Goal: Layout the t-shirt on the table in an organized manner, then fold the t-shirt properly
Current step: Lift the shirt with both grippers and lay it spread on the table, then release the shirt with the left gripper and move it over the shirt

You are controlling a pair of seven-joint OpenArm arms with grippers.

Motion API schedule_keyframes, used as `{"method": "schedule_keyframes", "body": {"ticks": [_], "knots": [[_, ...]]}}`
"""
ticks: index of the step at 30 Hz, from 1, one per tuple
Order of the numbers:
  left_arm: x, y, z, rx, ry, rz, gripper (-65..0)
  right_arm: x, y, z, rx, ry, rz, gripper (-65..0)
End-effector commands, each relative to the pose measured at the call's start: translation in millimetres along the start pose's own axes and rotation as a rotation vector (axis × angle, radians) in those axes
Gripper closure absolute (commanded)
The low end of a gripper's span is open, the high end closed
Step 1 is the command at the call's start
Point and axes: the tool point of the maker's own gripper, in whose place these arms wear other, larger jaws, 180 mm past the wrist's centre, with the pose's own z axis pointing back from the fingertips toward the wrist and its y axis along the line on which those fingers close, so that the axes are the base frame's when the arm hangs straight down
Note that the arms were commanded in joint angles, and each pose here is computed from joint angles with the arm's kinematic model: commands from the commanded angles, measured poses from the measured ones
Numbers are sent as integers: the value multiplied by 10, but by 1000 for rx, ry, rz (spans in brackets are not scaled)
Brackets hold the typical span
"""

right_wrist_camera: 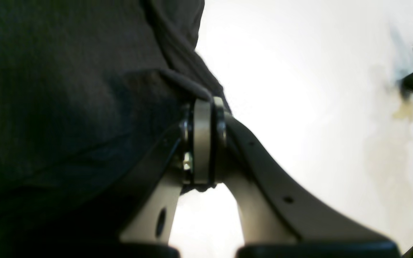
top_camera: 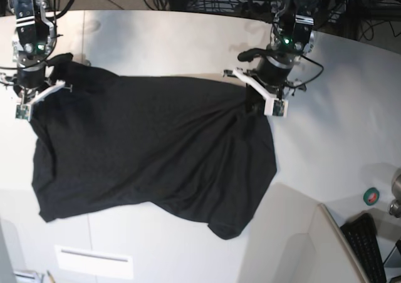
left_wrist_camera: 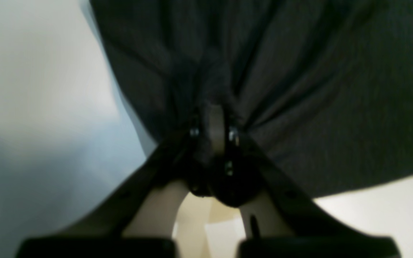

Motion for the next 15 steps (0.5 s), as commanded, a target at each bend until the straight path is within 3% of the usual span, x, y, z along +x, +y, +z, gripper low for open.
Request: {"method": "schedule_keyframes", "body": {"ticks": [1,5,9,12,13,15], "knots": [[123,21,3,2,-44,-4,0,51,-110,14,-25,-22,15,0],[13,13,48,3,-19,-5,0,-190,-45,81,-16,67,-13,0],[7,10,52,2,-17,-2,0,-343,-354,124,-119,113,-135,0],[-13,14,59,3,-10,-6,0,-379,-592,142,-188,118,-171,-164],[-48,11,75,2,-2,-5,-61,-392,-627,146,-197,121,-173,-198],[-107,8,112,3,6,-2,-263,-429,-658,153,-205,129,-173,-203]]}}
